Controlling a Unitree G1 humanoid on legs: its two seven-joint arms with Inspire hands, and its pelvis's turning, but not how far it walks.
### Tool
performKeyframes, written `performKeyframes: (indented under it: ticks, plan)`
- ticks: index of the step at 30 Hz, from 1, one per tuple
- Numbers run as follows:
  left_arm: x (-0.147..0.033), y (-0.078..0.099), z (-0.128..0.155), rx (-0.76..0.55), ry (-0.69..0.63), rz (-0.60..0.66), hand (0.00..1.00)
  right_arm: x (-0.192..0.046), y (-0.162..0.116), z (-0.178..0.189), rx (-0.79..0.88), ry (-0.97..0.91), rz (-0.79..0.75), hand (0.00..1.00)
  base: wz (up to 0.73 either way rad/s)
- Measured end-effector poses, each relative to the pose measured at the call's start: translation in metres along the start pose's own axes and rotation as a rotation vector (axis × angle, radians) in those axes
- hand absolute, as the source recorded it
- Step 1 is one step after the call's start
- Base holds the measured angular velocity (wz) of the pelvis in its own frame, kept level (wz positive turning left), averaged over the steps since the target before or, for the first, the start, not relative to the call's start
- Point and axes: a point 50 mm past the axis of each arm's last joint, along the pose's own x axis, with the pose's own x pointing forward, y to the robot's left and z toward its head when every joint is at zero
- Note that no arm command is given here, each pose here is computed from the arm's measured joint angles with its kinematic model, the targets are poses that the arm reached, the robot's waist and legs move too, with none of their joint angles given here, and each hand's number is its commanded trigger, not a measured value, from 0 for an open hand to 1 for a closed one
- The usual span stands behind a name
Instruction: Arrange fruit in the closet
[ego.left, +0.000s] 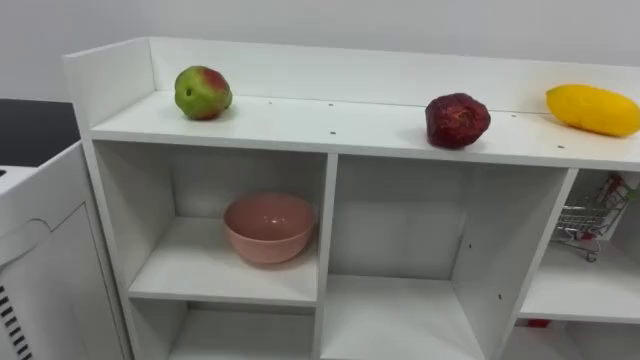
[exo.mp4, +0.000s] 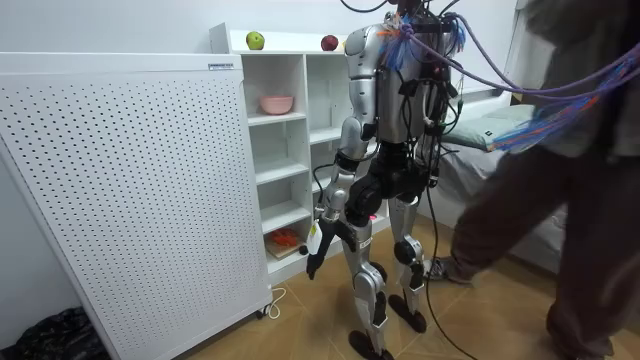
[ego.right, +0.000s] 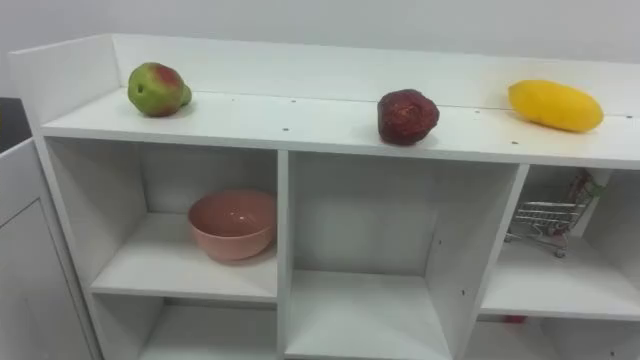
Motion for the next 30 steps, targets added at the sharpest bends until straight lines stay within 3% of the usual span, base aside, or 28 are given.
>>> performKeyframes:
  ticks: [11,20,26,30]
  plan:
    - [0.000,0.001,0.003,-0.001,-0.019,0.003,0.00,0.000,-0.002,0.001,0.012,-0.001,-0.033,0.00,0.00]
    - [0.000,0.005,0.005,-0.057,-0.075,0.061,0.00,-0.002,-0.016,0.010,0.255,-0.065,-0.148,0.00,-0.01]
    - [0.000,0.010,0.007,-0.083,-0.108,0.114,0.00,-0.017,-0.028,0.080,0.325,-0.370,-0.254,0.00,-0.10]
    - [-0.001,0.010,0.003,-0.073,-0.107,0.135,0.00,-0.053,-0.035,0.144,0.350,-0.680,-0.334,0.00,-0.06]
